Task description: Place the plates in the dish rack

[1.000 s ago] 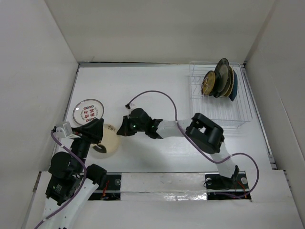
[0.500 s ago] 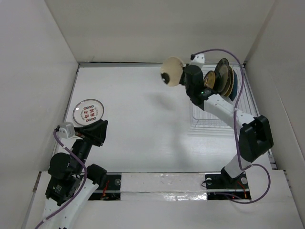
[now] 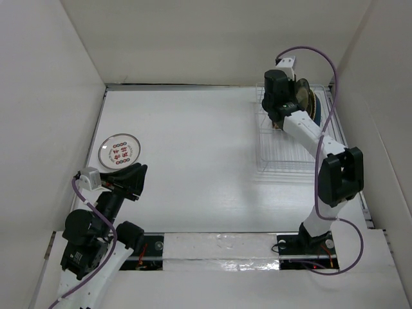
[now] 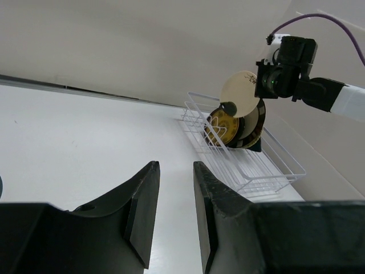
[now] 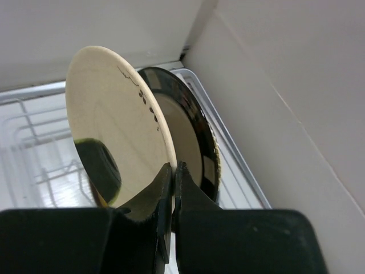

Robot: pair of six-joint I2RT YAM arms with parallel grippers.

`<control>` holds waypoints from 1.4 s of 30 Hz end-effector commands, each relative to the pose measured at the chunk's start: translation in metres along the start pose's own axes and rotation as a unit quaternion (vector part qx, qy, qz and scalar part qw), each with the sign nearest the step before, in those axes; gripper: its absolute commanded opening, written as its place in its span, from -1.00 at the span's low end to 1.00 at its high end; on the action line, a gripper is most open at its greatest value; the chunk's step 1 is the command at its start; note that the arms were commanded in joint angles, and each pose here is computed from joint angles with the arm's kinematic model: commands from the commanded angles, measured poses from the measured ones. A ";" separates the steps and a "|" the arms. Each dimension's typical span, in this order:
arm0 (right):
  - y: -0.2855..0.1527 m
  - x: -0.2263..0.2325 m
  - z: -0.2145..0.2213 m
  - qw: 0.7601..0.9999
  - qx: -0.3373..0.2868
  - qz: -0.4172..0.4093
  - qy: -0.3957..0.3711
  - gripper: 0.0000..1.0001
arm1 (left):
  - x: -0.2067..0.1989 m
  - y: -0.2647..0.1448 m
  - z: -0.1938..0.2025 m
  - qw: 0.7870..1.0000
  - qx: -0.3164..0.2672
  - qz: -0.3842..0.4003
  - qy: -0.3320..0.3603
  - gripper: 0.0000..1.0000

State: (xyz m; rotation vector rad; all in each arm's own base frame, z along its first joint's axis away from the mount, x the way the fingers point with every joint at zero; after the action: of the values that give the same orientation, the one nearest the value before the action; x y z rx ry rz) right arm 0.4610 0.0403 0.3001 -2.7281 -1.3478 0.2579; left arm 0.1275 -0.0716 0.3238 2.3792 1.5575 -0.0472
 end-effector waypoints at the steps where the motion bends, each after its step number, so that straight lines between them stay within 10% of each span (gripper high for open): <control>1: 0.007 -0.011 -0.009 0.999 -0.003 0.040 -0.023 -1.00 | -0.005 -0.003 -0.018 0.999 -0.040 0.014 0.004 -0.45; 14: 0.028 0.024 0.066 0.996 0.074 0.007 -0.047 -1.00 | -0.005 0.000 -0.016 0.999 -0.034 0.013 0.005 -0.45; 22: 0.008 0.033 0.040 0.997 0.062 -0.036 0.001 0.05 | -0.004 0.003 -0.013 1.000 -0.025 0.011 0.006 -0.45; 27: -0.038 0.055 -0.001 0.986 0.041 -0.141 0.077 0.17 | -0.003 0.005 -0.012 1.000 -0.020 0.006 0.005 -0.45; 32: -0.121 0.144 0.003 0.906 0.094 -0.390 0.136 -1.00 | -0.002 0.010 -0.007 1.000 -0.008 0.001 0.005 -0.45; 39: -0.234 0.271 0.070 0.789 0.207 -0.560 0.146 -0.98 | 0.002 0.014 -0.003 1.000 0.003 -0.012 0.003 -0.73; 42: -0.265 0.313 0.107 0.760 0.250 -0.583 0.142 -0.56 | 0.003 0.015 -0.001 1.000 0.007 -0.015 0.002 -0.77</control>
State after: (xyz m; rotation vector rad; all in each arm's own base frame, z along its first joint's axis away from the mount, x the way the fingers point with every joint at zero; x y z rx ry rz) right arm 0.4354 0.4046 0.2154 -1.2901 -2.1517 0.0609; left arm 0.1381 -0.0755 0.3178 2.4030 1.5972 -0.0803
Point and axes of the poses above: each gripper's point midway between its finger pads, its own y axis out along the fingers, its own x axis along the line the jaws close on, z = x × y, the point moved 3 cm from there along -y, back along the fingers, and after that the axes turned 15 degrees about y, right-handed, at the moved point
